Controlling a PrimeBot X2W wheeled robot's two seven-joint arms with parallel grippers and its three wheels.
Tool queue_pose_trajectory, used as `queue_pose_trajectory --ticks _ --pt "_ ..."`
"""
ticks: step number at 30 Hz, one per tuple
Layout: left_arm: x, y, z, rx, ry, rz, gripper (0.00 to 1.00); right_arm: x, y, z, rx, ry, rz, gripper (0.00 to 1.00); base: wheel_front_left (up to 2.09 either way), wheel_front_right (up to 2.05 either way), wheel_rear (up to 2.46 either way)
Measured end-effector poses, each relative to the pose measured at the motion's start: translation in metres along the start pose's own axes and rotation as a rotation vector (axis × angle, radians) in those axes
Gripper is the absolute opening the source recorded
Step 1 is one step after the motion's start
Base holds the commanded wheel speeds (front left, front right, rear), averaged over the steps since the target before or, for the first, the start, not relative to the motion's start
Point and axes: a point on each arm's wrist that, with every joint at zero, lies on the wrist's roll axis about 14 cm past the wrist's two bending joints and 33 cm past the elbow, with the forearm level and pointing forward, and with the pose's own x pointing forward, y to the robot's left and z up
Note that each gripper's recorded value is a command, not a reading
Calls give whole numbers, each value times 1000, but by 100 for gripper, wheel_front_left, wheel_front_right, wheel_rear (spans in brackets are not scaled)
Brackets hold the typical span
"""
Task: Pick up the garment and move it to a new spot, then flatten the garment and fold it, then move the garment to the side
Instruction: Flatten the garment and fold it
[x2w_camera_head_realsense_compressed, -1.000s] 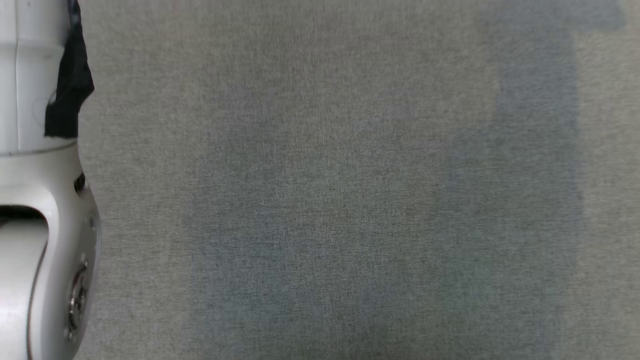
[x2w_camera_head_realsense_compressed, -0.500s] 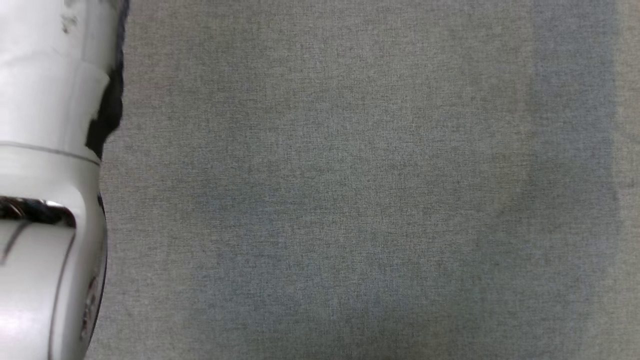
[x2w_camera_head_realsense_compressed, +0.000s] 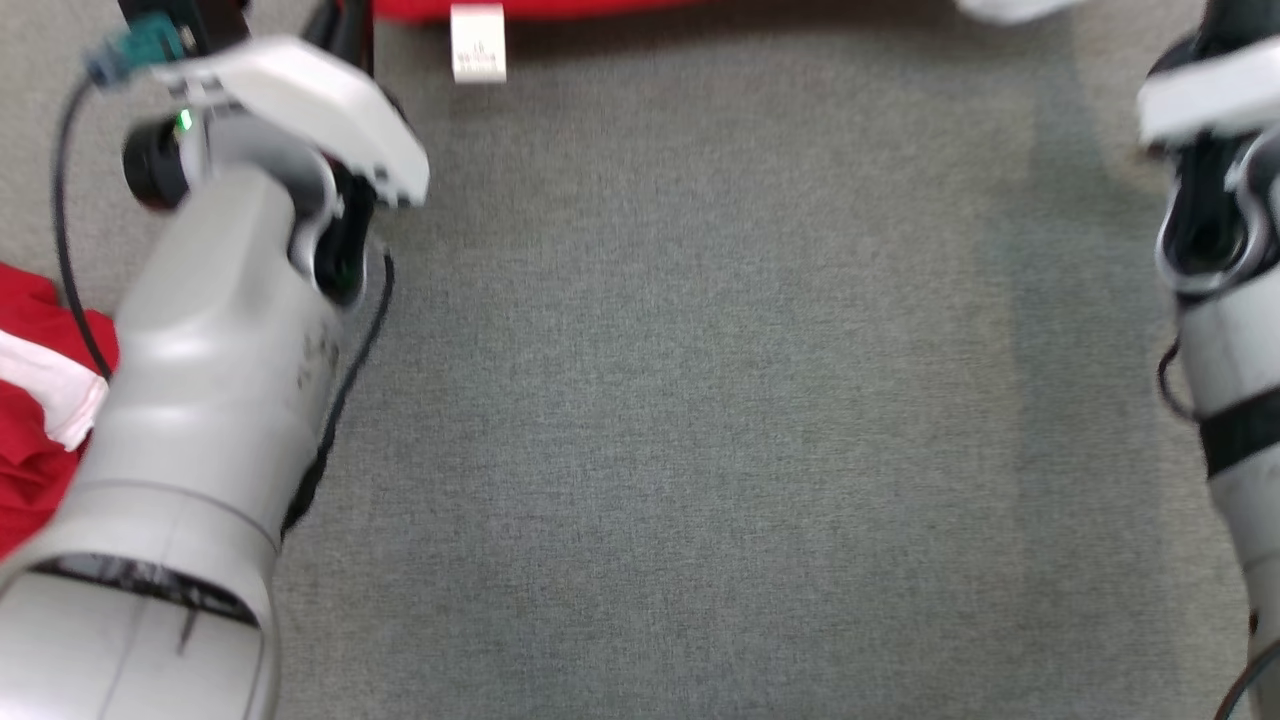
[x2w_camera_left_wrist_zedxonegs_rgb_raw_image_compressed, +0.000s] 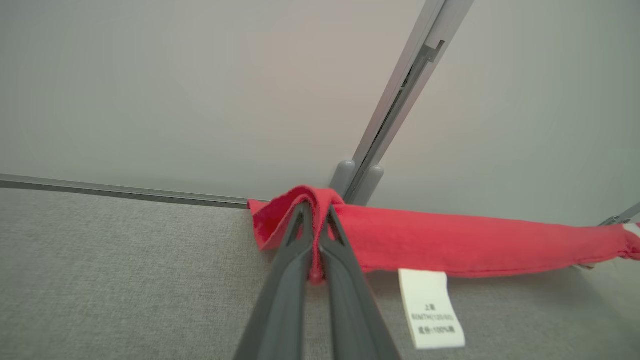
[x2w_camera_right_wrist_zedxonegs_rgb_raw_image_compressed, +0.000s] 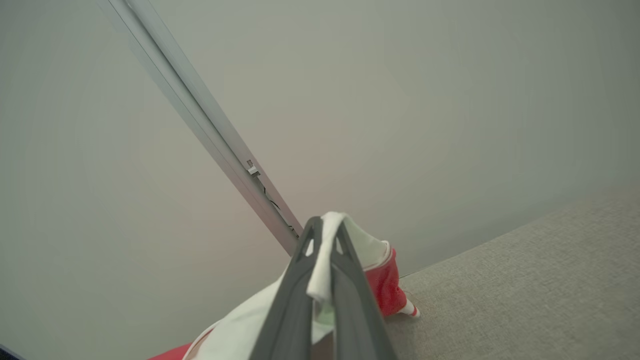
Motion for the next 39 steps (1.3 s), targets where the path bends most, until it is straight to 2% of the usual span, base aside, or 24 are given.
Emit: queue_pose_trajectory --ticks 7,11,19,24,39 --pt "-54 -12 -28 77 57 -33 0 -73 -17 -32 4 196 -54 0 0 0 0" --pt "-83 -19 -39 84 62 -54 0 -112 -21 -43 2 290 -65 0 0 0 0" --pt "-128 -19 -62 64 84 -57 0 -165 -27 -54 13 394 -77 0 0 0 0" --pt "-151 -25 -64 101 60 -98 0 -196 -35 -61 3 468 -81 0 0 0 0" --pt "-210 -15 -95 208 89 -121 0 -273 -21 -69 59 757 37 0 0 0 0"
